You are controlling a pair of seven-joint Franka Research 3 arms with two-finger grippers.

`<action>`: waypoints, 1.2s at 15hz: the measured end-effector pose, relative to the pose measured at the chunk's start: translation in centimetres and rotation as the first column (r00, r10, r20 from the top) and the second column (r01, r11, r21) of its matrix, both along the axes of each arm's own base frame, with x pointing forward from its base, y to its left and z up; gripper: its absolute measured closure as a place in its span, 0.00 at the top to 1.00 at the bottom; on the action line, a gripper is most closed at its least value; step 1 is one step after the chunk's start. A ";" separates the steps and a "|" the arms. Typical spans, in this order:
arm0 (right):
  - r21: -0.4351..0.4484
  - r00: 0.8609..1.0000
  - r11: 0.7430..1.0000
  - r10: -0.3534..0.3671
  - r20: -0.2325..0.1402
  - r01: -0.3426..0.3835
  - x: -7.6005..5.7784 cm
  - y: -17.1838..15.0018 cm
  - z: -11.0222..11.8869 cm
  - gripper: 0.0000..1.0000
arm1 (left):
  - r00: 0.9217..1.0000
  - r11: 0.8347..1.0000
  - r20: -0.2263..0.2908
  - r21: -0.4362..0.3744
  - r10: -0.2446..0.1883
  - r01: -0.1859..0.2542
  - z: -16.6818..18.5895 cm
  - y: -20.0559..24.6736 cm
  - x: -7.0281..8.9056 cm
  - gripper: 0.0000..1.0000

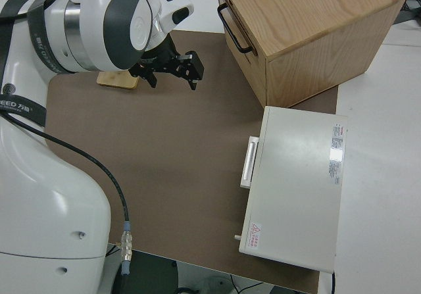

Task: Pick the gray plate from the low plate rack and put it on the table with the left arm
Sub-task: 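Lift the gray plate out of the rack with the left gripper, then lower the gray plate flat onto the table beside the rack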

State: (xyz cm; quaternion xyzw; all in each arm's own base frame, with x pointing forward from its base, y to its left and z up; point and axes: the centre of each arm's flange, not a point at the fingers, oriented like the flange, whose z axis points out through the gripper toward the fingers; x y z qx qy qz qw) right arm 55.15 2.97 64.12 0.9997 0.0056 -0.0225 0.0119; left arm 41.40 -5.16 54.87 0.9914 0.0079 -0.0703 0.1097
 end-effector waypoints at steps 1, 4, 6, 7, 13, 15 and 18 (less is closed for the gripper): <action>0.000 1.000 1.000 0.000 0.000 0.000 0.0 0.0 0.0 0.99 | 1.000 1.000 -0.008 -0.022 -0.011 0.010 -1.2 0.1 0.2 0.08; 0.000 1.000 1.000 0.000 0.000 0.000 0.0 0.0 0.0 0.99 | 0.999 0.994 -0.019 -0.102 -0.041 0.039 -4.1 1.7 0.7 0.08; 0.000 1.000 1.000 0.000 0.000 0.000 0.0 0.0 0.0 0.99 | 0.997 0.983 -0.014 -0.165 -0.080 0.076 -6.1 4.3 1.1 0.08; 0.000 1.000 1.000 0.000 0.000 0.000 0.0 0.0 0.0 0.99 | 0.995 0.977 -0.009 -0.193 -0.097 0.093 -7.2 5.9 1.3 0.08; 0.000 1.000 1.000 0.000 0.000 0.000 0.0 0.0 0.0 0.99 | 0.993 0.962 0.034 -0.246 -0.117 0.122 -12.6 8.9 1.4 0.08; 0.000 1.000 1.000 0.000 0.000 0.000 0.0 0.0 0.0 0.99 | 0.992 0.953 0.049 -0.274 -0.118 0.127 -14.1 8.6 1.0 0.08; 0.000 1.000 1.000 0.000 0.000 0.000 0.0 0.0 0.0 0.99 | 0.989 0.942 0.072 -0.301 -0.131 0.147 -16.3 8.6 0.2 0.08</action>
